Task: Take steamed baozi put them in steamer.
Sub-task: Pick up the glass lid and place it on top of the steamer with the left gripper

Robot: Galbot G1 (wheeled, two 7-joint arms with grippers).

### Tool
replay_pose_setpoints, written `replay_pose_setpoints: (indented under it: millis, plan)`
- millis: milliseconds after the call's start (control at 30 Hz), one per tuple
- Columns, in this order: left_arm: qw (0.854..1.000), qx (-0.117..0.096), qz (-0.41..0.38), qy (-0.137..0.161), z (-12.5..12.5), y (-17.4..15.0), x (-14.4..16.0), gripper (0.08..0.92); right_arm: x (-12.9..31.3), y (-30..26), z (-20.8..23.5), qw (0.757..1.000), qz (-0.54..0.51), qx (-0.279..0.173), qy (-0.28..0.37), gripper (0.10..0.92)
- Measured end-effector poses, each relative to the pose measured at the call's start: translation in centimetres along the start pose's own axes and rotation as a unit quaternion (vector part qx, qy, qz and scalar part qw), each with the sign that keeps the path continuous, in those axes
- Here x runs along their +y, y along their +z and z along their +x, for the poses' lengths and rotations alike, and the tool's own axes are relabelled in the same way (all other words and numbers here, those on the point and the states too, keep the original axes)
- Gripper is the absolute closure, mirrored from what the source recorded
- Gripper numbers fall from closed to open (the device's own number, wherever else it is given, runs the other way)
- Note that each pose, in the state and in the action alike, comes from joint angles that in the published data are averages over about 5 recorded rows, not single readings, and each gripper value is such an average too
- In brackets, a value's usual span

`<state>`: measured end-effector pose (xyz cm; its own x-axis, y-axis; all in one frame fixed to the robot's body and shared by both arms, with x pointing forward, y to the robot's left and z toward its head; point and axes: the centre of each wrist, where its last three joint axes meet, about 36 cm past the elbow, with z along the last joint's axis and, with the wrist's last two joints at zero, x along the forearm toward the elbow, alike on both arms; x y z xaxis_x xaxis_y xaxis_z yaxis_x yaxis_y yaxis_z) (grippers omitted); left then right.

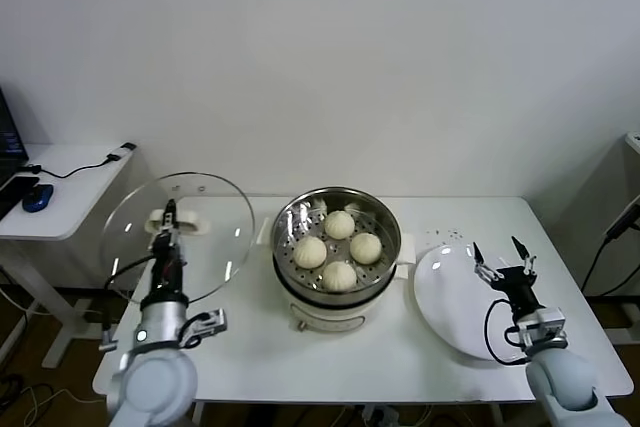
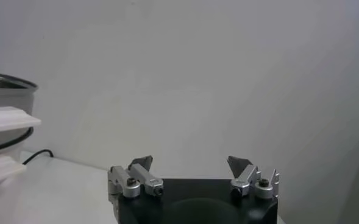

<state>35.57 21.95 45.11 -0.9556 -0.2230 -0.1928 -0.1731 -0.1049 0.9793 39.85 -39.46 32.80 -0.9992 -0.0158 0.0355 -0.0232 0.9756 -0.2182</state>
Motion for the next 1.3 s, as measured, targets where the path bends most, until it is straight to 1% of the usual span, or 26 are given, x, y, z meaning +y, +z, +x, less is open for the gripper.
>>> replay_pose_setpoints:
  millis: [167,333,667,833,1033,1300]
  plan:
    - [1.000,-0.012,0.008,0.007,-0.2,-3.8,1.4,0.855,-0.2,0.1,-0.3,1.000,0.002,0.000,0.003,0.200]
    - [0.999,-0.027,0.021,0.013,-0.6,-7.8,2.1,0.855,-0.7,0.3,-0.3,1.000,0.005,0.002,0.010,0.200]
    - [0.996,-0.067,0.045,0.027,-1.1,-15.6,2.2,0.855,-2.3,0.4,0.2,1.000,0.014,0.004,0.023,0.200]
    - [0.994,-0.082,0.052,0.043,-0.8,-19.1,1.9,0.855,-2.8,0.5,0.4,0.999,0.017,0.006,0.028,0.200]
    - [0.992,-0.094,0.056,0.066,-0.2,-22.2,1.3,0.855,-3.0,0.7,0.3,0.999,0.018,0.008,0.029,0.200]
    - [0.990,-0.095,0.052,0.091,-0.3,-24.4,0.2,0.855,-3.0,1.1,0.1,0.999,0.017,0.012,0.029,0.200]
